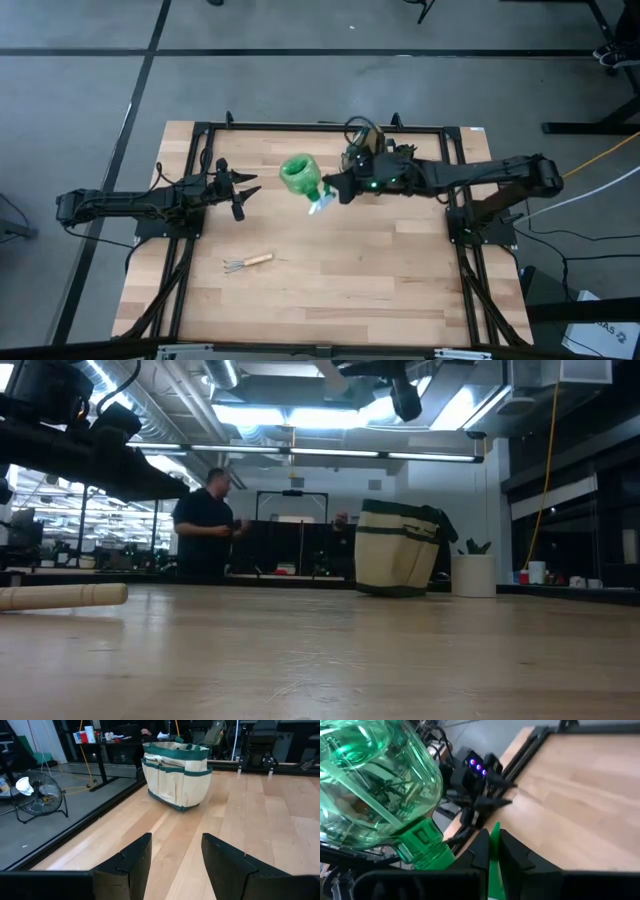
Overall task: Pick & Place Garden tools in Gardening bag
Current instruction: Put the green spray bottle into the brown gardening bag
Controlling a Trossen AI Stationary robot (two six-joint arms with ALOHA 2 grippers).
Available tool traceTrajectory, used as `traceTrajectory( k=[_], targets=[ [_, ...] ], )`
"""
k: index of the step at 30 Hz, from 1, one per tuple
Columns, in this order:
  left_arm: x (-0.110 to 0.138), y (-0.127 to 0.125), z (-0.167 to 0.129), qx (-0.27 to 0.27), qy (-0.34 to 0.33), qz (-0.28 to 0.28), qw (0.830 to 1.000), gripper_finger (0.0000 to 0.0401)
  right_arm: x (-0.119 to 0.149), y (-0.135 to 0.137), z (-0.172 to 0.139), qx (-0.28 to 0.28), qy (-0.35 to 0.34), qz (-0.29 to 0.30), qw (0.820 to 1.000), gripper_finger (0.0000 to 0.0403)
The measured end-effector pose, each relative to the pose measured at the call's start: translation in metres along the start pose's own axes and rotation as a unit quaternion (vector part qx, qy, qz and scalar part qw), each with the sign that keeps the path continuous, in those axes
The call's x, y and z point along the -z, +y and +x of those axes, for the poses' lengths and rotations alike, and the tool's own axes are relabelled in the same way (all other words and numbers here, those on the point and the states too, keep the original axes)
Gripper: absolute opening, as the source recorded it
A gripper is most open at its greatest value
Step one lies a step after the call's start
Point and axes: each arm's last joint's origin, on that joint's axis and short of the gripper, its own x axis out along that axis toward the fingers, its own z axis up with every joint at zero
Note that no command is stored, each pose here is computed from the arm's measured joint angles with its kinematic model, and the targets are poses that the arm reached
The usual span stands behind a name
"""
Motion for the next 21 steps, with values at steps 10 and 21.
traceTrajectory(
  k=[10,21],
  targets=[
    [0.0,0.0,0.0,0.0,0.0,0.0,1.0,0.0169,-0.035,0.0,-0.029,-0.044,-0.025,-0.053,0.997,0.0023],
    [0.0,0.0,0.0,0.0,0.0,0.0,1.0,0.0169,-0.065,-0.012,-0.07,-0.068,-0.015,-0.123,0.99,0.0023]
  ],
)
